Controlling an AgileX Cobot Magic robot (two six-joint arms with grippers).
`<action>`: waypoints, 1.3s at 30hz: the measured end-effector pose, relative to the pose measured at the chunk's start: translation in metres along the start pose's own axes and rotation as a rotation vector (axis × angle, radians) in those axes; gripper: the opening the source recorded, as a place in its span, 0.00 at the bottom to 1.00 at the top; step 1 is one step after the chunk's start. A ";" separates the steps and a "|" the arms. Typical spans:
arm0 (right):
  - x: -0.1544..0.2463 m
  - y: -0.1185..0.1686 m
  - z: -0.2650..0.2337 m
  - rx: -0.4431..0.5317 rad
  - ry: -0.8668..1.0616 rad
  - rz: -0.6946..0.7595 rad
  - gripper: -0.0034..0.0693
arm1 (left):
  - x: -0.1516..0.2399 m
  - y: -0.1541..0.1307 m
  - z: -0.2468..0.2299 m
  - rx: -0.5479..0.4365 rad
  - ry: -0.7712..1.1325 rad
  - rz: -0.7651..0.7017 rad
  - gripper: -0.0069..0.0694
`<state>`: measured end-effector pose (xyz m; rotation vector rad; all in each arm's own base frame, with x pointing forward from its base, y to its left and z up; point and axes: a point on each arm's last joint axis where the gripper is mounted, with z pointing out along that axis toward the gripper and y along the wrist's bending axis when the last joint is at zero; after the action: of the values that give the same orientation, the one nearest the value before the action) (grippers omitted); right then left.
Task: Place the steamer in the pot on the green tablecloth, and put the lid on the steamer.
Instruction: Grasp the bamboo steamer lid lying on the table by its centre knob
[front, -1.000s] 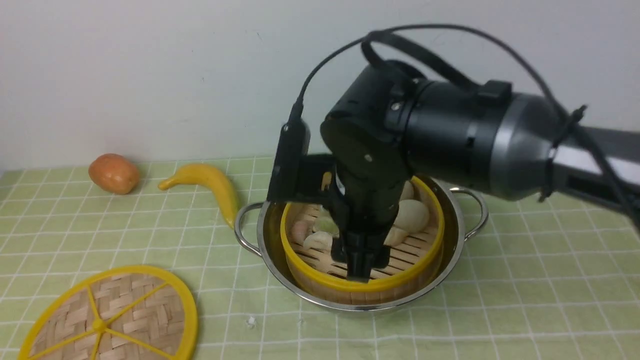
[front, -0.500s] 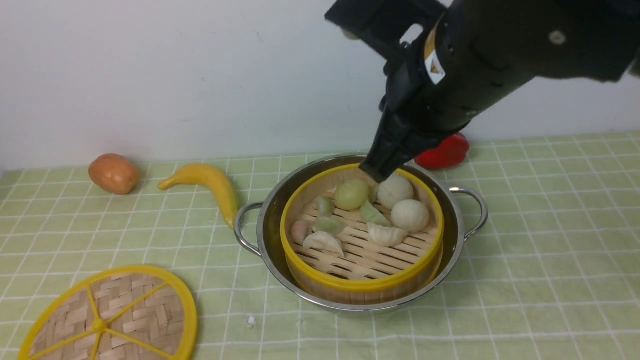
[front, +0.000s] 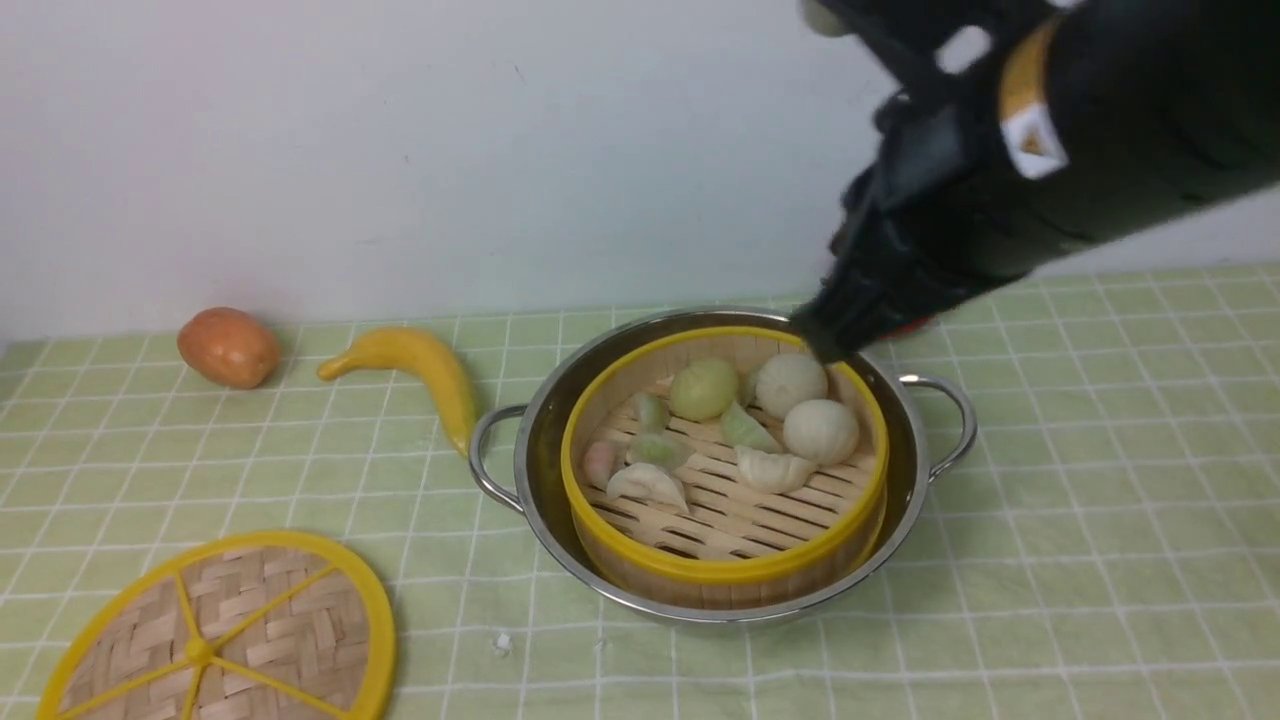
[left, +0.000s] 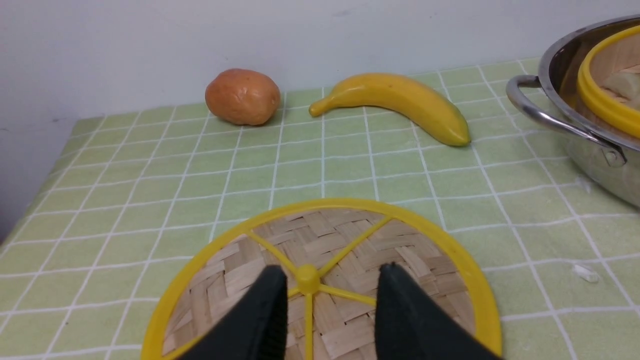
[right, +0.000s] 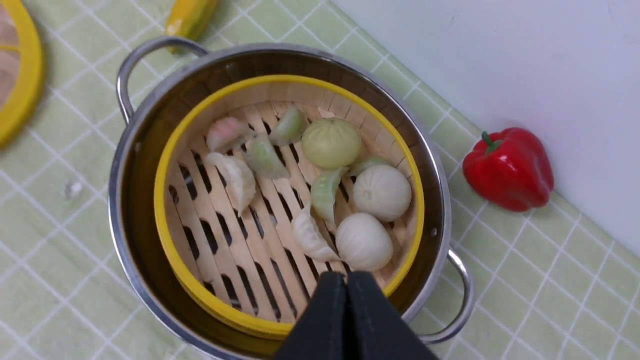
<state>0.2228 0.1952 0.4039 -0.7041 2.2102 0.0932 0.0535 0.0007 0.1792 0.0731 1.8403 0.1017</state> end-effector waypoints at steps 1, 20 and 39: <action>0.016 -0.008 -0.011 -0.007 -0.036 0.043 0.05 | 0.000 0.000 0.000 0.000 0.000 0.000 0.41; 0.264 -0.052 -0.061 0.189 -0.604 0.436 0.14 | 0.000 0.000 0.000 0.000 0.000 0.000 0.41; 0.331 -0.047 -0.024 0.384 -0.551 0.446 0.27 | 0.000 0.000 0.000 0.000 0.000 0.000 0.41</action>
<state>0.0558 -0.0023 0.1903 0.0413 1.7384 0.0728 0.0535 0.0007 0.1792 0.0731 1.8403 0.1017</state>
